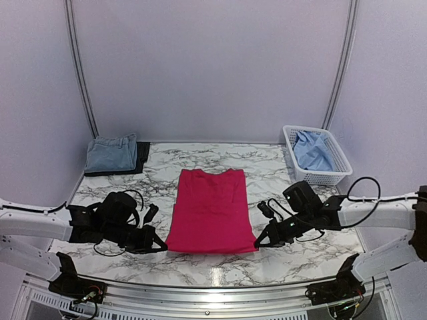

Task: Fold and stack the mixed laundry pile
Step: Pick up the 2/3-rectangle-folded T-shirt from the center of the board, then fold the 2/3-rectangle-folded T-shirt at the center of the board.

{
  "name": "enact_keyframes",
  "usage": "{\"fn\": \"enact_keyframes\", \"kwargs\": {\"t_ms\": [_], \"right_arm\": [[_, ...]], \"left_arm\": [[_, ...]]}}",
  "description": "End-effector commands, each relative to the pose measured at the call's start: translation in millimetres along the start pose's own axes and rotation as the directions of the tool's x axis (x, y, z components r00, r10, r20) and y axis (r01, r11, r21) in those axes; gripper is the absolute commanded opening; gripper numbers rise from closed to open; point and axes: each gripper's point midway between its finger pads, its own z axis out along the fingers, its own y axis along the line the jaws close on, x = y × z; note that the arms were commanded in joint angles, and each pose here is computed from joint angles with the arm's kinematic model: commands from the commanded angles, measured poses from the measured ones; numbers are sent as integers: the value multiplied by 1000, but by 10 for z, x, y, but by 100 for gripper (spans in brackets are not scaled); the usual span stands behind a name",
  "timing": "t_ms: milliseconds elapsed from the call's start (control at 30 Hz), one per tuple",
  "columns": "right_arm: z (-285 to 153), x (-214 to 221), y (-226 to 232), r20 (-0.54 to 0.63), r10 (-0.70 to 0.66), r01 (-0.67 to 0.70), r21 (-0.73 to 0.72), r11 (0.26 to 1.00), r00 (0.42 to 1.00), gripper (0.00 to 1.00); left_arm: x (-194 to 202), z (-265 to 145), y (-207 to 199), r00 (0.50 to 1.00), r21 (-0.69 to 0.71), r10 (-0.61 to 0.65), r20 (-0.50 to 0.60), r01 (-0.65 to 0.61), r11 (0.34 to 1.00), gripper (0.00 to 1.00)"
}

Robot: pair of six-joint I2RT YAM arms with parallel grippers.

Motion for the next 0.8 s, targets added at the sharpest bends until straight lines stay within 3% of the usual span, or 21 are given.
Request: {"fn": "enact_keyframes", "kwargs": {"t_ms": [0,233,400,633,767], "right_arm": [[-158,8,288,56,84,-81,-45,996,995,0],[-371,-571,446,130,8,-13,41,999,991,0],[-574,-1293,187,201,-23,2,105,995,979,0],[-175,-2149,-273,176,-50,25,143,989,983,0],[101,-2331,-604,136,-62,35,197,980,989,0]], "left_arm": [[68,-251,-91,997,1,-70,31,70,998,0],[-503,-477,-412,993,-93,40,114,-29,995,0],[-1230,-476,-221,983,-184,33,179,1,983,0],[-1981,28,8,987,-286,93,133,-51,957,0],[-2182,430,220,989,-339,112,93,-74,938,0]]}}
